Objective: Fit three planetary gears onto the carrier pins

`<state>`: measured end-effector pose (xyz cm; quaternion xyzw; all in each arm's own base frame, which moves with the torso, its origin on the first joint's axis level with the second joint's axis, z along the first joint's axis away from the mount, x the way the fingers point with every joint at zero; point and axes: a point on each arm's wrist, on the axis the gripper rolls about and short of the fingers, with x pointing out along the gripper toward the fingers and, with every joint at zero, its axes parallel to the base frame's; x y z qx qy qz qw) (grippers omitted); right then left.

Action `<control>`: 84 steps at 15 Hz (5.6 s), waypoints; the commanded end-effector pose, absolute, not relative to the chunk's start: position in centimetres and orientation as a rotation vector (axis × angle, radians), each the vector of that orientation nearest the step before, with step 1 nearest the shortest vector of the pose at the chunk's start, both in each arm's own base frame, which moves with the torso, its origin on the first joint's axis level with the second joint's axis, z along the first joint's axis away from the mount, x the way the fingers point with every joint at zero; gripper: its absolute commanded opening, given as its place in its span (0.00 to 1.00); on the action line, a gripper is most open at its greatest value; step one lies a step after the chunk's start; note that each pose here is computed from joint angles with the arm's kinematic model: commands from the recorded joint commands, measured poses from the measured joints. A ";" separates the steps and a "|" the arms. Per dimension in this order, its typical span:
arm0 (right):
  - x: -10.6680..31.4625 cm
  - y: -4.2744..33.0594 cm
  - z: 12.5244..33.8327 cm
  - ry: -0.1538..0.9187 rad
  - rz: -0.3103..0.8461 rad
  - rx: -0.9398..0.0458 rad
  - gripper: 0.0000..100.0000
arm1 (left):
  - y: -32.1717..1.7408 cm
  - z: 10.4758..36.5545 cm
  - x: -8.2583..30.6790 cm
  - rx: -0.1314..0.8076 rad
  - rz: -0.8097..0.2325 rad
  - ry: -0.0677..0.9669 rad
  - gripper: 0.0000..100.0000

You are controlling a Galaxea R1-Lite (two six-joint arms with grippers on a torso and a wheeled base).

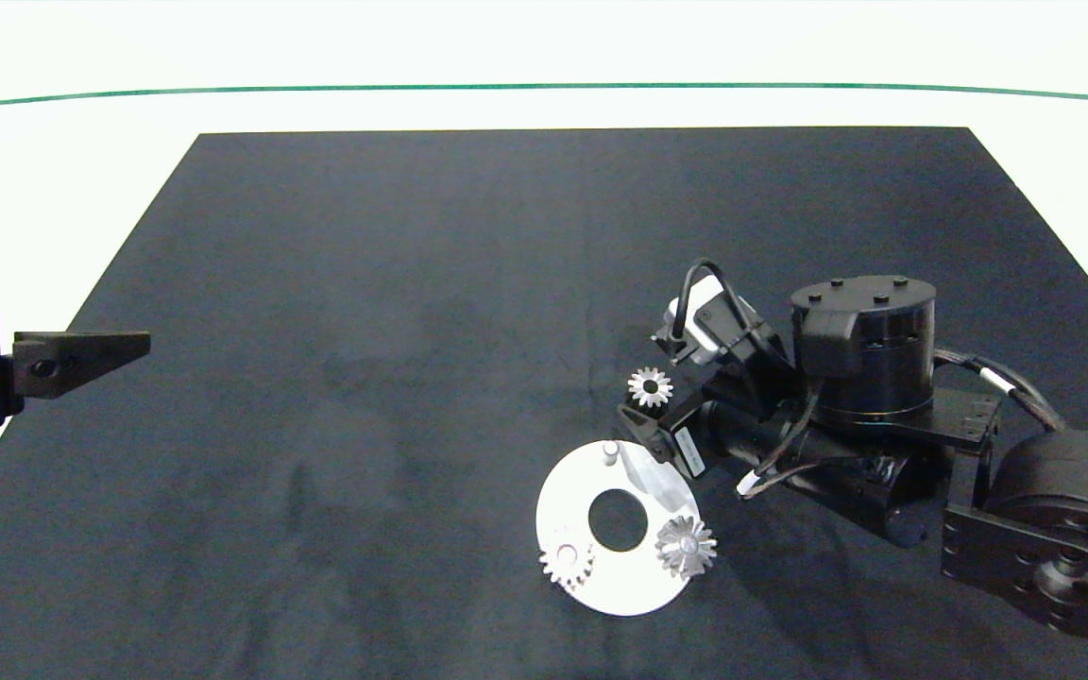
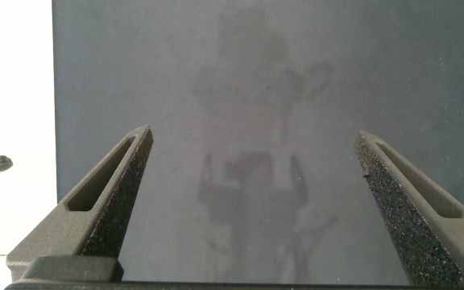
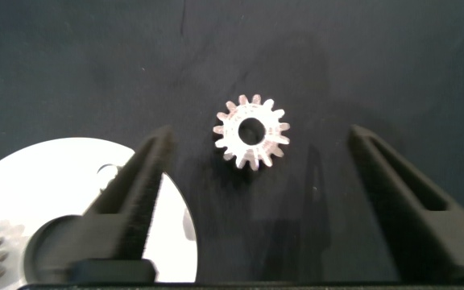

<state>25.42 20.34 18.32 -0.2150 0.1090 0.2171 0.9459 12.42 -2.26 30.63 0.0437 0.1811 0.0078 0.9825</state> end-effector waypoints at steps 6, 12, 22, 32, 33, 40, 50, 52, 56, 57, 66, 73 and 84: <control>26.8 21.6 16.5 0.249 0.423 -0.288 1.00 | -2.3 30.5 12.4 0.091 0.016 0.370 1.00; 27.2 21.7 15.9 0.249 0.418 -0.284 0.91 | -2.3 30.4 12.4 0.093 0.010 0.373 1.00; 27.4 21.1 16.2 0.246 0.399 -0.285 0.72 | -2.3 30.4 12.3 0.091 0.012 0.369 1.00; 27.1 20.6 16.1 0.255 0.391 -0.287 0.52 | -2.2 30.6 12.0 0.088 0.012 0.355 1.00; 27.1 20.5 16.1 0.254 0.391 -0.286 0.49 | -2.2 30.6 12.0 0.088 0.012 0.355 1.00; 27.0 20.5 15.6 0.270 0.392 -0.291 0.36 | -2.2 30.7 11.8 0.087 0.012 0.349 1.00; 24.5 20.8 18.7 0.183 0.444 -0.258 0.22 | -2.2 30.8 11.6 0.085 0.012 0.345 1.00; 23.3 20.9 18.6 0.186 0.470 -0.266 0.22 | -2.2 30.8 11.6 0.087 0.011 0.345 1.00; 21.5 22.1 17.8 0.204 0.540 -0.289 0.22 | -2.2 30.7 11.7 0.086 0.010 0.348 1.00; 21.3 22.3 17.7 0.205 0.546 -0.294 0.22 | -2.2 30.7 11.6 0.086 0.010 0.346 1.00; 20.9 23.0 16.9 0.233 0.570 -0.315 0.22 | -2.2 30.7 11.7 0.086 0.012 0.348 1.00; 21.1 23.2 16.4 0.247 0.570 -0.316 0.22 | -2.2 30.6 11.7 0.088 0.013 0.351 1.00; 21.4 23.5 16.0 0.253 0.569 -0.326 0.22 | -2.1 30.7 11.5 0.095 0.009 0.345 1.00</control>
